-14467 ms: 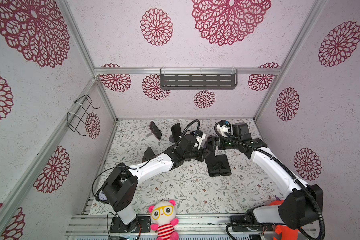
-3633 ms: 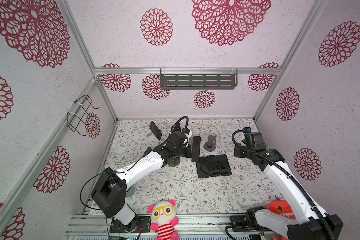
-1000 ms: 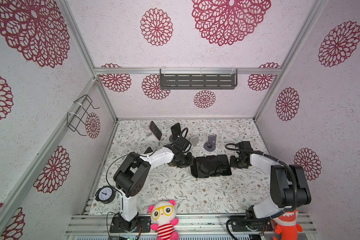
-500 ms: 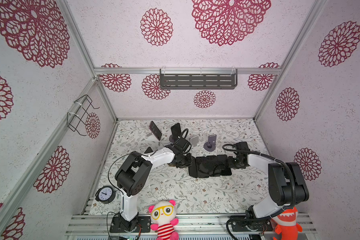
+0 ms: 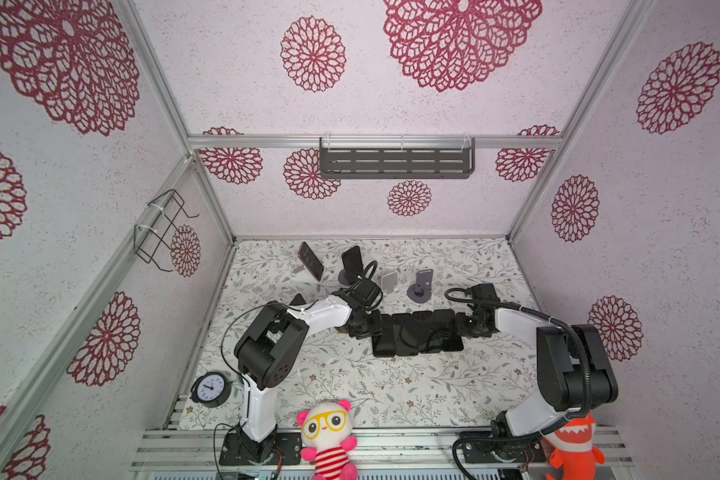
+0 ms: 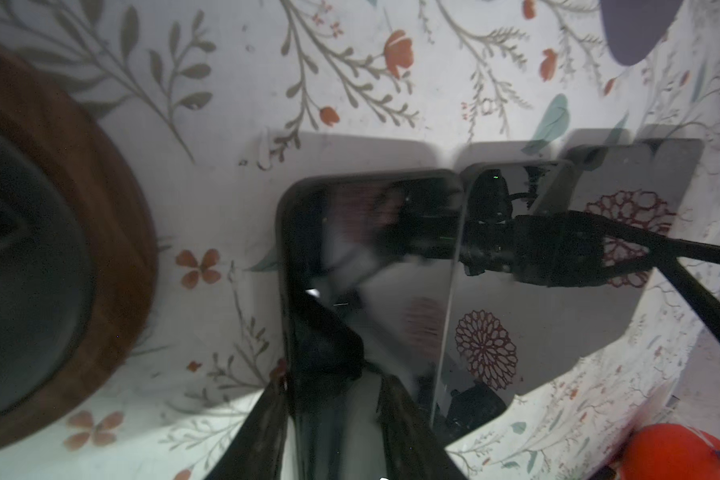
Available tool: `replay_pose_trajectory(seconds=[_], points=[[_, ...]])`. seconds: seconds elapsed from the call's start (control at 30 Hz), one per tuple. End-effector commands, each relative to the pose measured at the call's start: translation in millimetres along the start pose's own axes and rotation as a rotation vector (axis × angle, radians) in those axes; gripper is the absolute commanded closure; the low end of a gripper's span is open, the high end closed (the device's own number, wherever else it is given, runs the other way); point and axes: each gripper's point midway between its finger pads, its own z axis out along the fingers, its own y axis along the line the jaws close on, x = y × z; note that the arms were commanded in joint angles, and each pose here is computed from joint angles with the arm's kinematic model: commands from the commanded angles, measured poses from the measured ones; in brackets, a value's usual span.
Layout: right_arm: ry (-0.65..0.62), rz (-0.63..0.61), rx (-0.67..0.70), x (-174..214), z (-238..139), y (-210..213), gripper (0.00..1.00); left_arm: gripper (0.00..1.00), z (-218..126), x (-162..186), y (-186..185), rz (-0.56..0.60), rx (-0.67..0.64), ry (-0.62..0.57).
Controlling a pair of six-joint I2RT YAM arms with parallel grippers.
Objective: Remove the phone from the phone stand
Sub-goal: 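Open the left gripper to release the phone onto the table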
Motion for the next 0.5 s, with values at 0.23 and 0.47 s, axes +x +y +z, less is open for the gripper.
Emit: replay_pose_trajectory(seconds=[0.23, 0.47], points=[[0.007, 0.02, 0.018, 6, 0, -2, 0.98, 0.56, 5, 3, -1, 0.022, -0.024, 0.003], [-0.01, 0.024, 0.017, 1, -5, -2, 0.92, 0.48, -4, -2, -6, 0.034, -0.019, -0.025]])
